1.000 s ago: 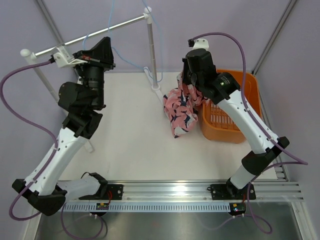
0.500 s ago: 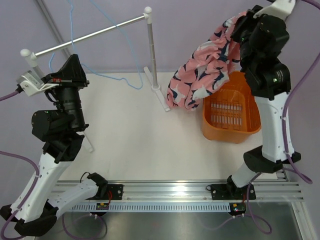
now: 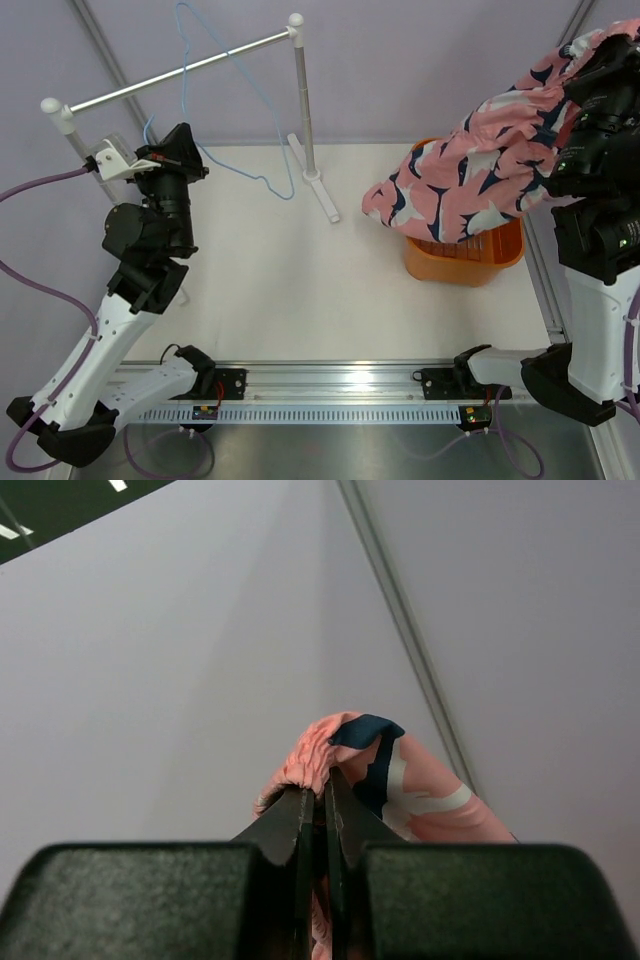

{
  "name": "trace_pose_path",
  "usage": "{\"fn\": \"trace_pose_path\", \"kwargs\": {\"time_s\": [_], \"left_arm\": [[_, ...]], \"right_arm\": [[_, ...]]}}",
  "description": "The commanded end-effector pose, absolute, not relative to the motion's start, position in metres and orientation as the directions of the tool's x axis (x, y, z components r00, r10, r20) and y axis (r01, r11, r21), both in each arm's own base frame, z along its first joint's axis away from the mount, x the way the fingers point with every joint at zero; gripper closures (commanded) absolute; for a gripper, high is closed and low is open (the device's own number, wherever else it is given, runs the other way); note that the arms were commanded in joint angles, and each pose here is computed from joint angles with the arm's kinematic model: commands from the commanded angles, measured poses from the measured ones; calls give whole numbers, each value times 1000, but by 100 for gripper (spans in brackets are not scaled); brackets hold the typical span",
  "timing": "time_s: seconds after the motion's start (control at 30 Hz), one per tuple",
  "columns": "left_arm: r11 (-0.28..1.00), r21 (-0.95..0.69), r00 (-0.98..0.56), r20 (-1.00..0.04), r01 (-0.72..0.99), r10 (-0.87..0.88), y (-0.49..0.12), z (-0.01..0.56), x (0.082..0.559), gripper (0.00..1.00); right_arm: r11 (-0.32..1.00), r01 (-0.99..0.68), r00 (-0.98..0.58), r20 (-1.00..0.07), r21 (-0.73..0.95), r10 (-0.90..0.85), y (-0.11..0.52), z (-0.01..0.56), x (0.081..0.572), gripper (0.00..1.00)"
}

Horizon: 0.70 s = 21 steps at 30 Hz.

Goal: Remove the shorts from the hanger

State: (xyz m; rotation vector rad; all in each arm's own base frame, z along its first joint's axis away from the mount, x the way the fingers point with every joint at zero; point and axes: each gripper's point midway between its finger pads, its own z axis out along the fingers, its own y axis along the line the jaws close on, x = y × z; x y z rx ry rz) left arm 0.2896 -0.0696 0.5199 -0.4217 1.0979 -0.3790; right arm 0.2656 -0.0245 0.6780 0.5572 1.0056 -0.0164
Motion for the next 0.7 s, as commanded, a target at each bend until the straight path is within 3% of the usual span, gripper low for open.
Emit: {"fn": "trace_pose_path", "kwargs": {"time_s": [0.0,0.13,0.33,0.53,0.67], "left_arm": [[830,-545,444,-719,118,-535,-66,532,284,100],[835,-536,437,-726,124,-531,-69,532,286,100],[833,-536,417,-732,135,-539,-75,526,290,100],[845,-521,406,-751,120,-520,-75,516,291,100],[846,-517,400,-754,127,-521,-77,513,292,100]], "right_arm": [[819,338,578,-789,464,209,-38,678,262,100],[817,380,559,-811,433,169,-41,673,268,100],[849,450,401,-912,277,85,-17,652,336,100],[885,372,224,-952,281,208,-1,578,412,100],[906,349,29,-969,241,247,18,499,446,100]]}}
